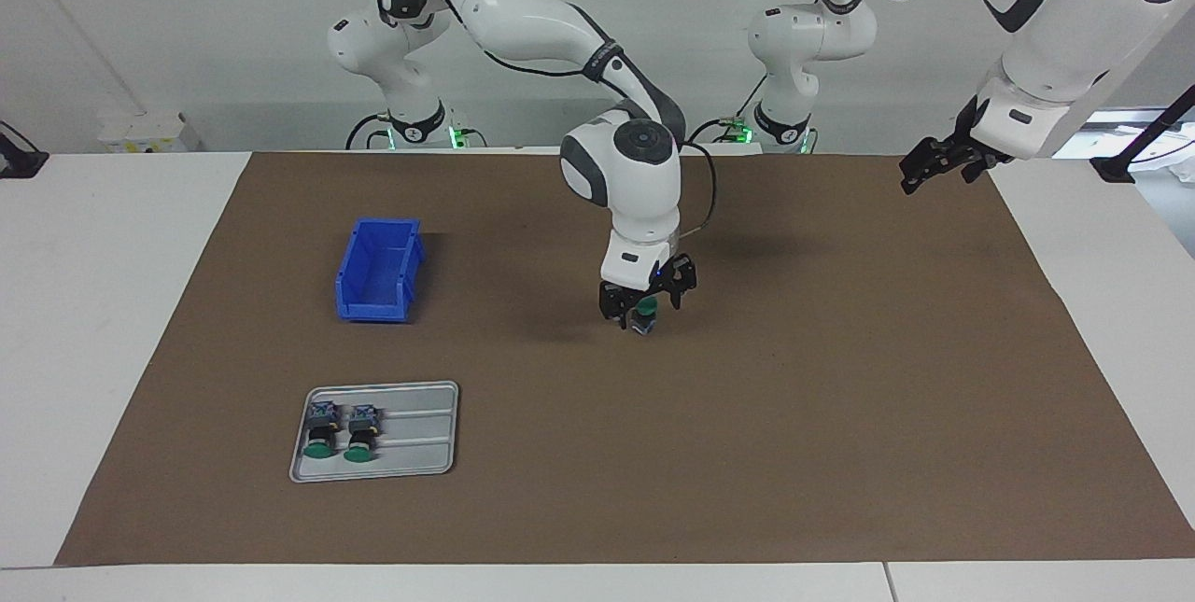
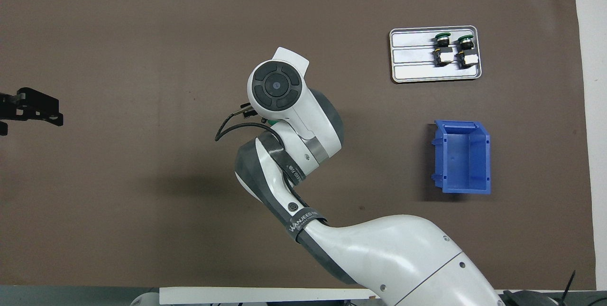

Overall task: Place and press button with both arms
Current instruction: 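Grasp the green part with the right gripper and lift it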

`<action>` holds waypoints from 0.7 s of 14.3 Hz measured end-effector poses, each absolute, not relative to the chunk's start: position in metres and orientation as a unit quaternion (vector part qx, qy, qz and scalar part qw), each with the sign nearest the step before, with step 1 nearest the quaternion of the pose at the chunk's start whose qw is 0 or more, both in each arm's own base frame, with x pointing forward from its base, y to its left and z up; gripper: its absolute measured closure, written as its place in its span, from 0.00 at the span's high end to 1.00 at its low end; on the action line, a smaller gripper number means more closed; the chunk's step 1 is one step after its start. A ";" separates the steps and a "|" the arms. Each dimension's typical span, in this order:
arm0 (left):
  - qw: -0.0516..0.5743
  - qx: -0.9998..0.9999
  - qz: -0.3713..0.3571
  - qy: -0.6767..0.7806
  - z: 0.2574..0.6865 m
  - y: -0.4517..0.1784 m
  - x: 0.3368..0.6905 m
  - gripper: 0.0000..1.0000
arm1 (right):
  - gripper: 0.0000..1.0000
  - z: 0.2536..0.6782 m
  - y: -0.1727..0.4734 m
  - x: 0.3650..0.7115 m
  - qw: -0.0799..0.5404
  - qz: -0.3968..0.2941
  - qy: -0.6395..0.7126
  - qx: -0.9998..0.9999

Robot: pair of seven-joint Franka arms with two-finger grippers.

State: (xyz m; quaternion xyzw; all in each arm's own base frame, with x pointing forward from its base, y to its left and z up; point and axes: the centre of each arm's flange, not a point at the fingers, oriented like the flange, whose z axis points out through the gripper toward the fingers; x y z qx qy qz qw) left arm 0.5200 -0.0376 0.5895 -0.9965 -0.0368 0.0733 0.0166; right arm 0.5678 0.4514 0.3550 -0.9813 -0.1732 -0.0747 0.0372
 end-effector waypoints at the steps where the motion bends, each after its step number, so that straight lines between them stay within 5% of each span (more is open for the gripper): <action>1: 0.016 -0.997 0.072 -0.037 0.590 -0.038 0.520 1.00 | 1.00 0.345 0.454 0.563 0.037 -0.078 -0.191 -0.978; 10: 0.016 -0.997 0.067 -0.035 0.593 -0.039 0.520 1.00 | 0.95 0.303 0.453 0.546 0.025 -0.066 -0.248 -0.966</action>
